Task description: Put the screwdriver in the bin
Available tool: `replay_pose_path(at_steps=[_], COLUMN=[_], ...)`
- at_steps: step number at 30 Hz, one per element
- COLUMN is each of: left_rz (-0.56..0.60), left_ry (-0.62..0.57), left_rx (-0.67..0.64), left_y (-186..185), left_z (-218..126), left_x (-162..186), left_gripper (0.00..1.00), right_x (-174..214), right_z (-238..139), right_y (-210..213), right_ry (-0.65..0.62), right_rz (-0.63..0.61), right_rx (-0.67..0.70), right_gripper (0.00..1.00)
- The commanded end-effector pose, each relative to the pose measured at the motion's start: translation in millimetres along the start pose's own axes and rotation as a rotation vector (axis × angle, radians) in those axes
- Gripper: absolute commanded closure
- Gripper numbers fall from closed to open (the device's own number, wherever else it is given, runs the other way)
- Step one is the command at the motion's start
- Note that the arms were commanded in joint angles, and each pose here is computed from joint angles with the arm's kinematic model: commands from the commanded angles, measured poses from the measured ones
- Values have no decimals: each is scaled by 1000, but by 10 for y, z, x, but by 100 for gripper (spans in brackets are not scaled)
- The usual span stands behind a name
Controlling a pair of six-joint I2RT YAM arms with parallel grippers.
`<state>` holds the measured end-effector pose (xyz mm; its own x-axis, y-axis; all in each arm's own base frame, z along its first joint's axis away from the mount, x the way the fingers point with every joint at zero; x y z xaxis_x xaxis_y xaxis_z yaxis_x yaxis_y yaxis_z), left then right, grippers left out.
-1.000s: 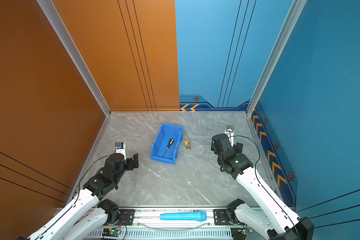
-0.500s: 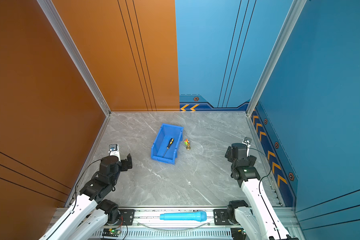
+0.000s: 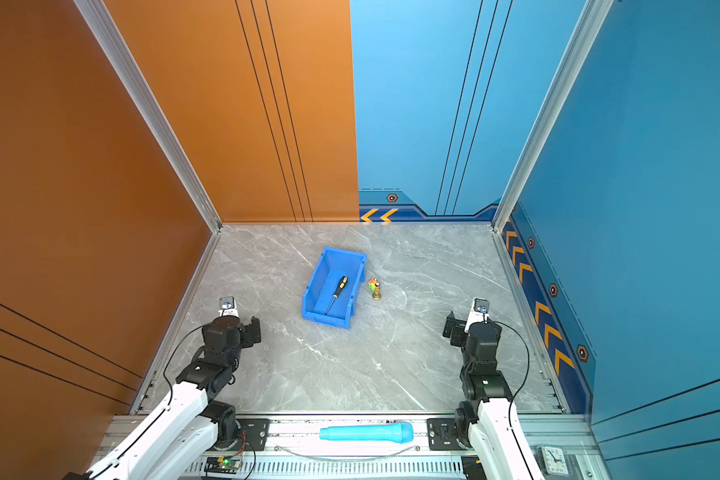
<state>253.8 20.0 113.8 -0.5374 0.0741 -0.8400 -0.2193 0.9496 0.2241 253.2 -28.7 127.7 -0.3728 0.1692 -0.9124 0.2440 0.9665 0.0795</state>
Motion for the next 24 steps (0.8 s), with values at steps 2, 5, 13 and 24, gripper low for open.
replay_pose_path(at_steps=[2,5,13,24], left_rz=[-12,7,-11,23], left_ry=[-65,-89,-154,-207], left_rx=[25,30,60,117], left_y=[-67,-104,-179,-370], left_z=[116,215,472,797], left_x=[-150,-232,-439,-685], left_gripper=[2,2,2,2], right_x=[-97,-99,-126,-341], right_z=[113,205,472,816], right_y=[54,114,199,407], right_ry=[-57,-46,12,-125], right_rz=[-9,-25,-21,-21], right_rx=[-20,-46,-20,-50], right_gripper=[0,0,0,0])
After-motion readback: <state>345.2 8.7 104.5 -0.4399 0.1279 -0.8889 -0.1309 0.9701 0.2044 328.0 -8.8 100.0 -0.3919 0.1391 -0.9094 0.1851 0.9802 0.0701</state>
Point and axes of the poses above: each gripper's point midway between its finger pads, its own z axis out along the fingers, its own y axis along the line the jaws close on, x = y × z, the point moved 2 cm from there along -z, back along the fingers, and after that the axes turned 5 degrees about z, right-handed, at the moved point
